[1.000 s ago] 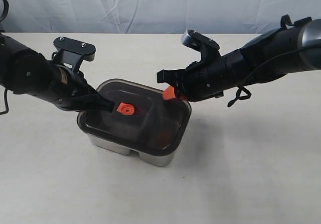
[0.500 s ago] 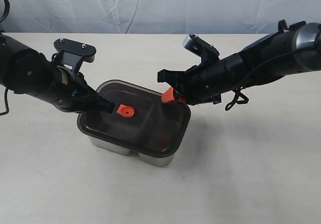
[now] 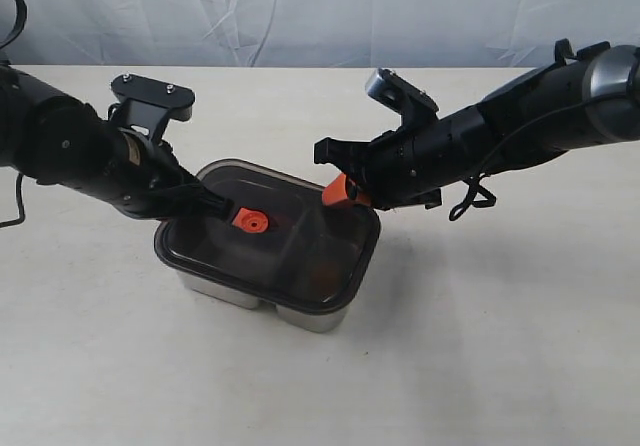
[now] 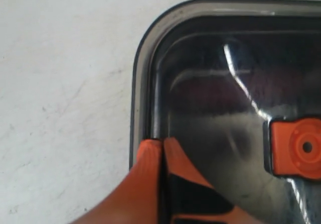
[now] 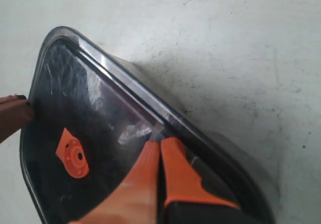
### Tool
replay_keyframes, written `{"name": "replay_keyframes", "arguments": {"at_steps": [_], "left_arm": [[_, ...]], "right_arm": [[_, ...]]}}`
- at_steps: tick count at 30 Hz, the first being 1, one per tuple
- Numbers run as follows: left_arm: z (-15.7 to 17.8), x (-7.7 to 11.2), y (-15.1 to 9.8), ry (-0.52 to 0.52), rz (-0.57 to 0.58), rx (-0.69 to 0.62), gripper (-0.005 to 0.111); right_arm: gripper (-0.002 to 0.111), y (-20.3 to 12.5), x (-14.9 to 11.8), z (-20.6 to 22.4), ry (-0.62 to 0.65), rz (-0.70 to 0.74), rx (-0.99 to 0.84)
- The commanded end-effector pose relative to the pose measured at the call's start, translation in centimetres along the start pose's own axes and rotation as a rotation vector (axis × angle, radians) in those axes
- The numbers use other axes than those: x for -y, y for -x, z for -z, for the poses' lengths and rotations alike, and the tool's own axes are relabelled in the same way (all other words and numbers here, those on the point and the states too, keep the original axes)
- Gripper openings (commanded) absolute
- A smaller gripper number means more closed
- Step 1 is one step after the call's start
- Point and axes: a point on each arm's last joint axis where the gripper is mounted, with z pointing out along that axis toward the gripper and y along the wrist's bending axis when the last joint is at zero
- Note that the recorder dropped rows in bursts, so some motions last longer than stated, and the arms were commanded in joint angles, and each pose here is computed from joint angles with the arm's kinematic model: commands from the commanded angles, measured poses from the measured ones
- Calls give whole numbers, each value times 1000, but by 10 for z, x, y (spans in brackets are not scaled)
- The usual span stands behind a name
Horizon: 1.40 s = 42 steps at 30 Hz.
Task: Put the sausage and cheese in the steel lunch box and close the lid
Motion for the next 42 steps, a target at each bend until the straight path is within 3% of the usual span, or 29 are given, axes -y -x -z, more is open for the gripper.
{"name": "replay_keyframes", "arguments": {"at_steps": [1,9,19,33,42], "left_arm": [[-13,1,-5,-11,7,16,0],[-11,2,10,-19,-32,112,0],[-30,0,-8,7,-25,-48,0],[13,6,30,-58,-31,324,0],[-9,7,28,-58,-58,308,0]], "right_arm": [[-1,-8,11,-8,-45,40,-52],[-1,-8,11,-8,-46,43,-54],[-1,-8,11,-8,-46,41,-54],[-1,3,-7,15,-44,91,40],[-1,5,-19,28,-18,145,47]]}}
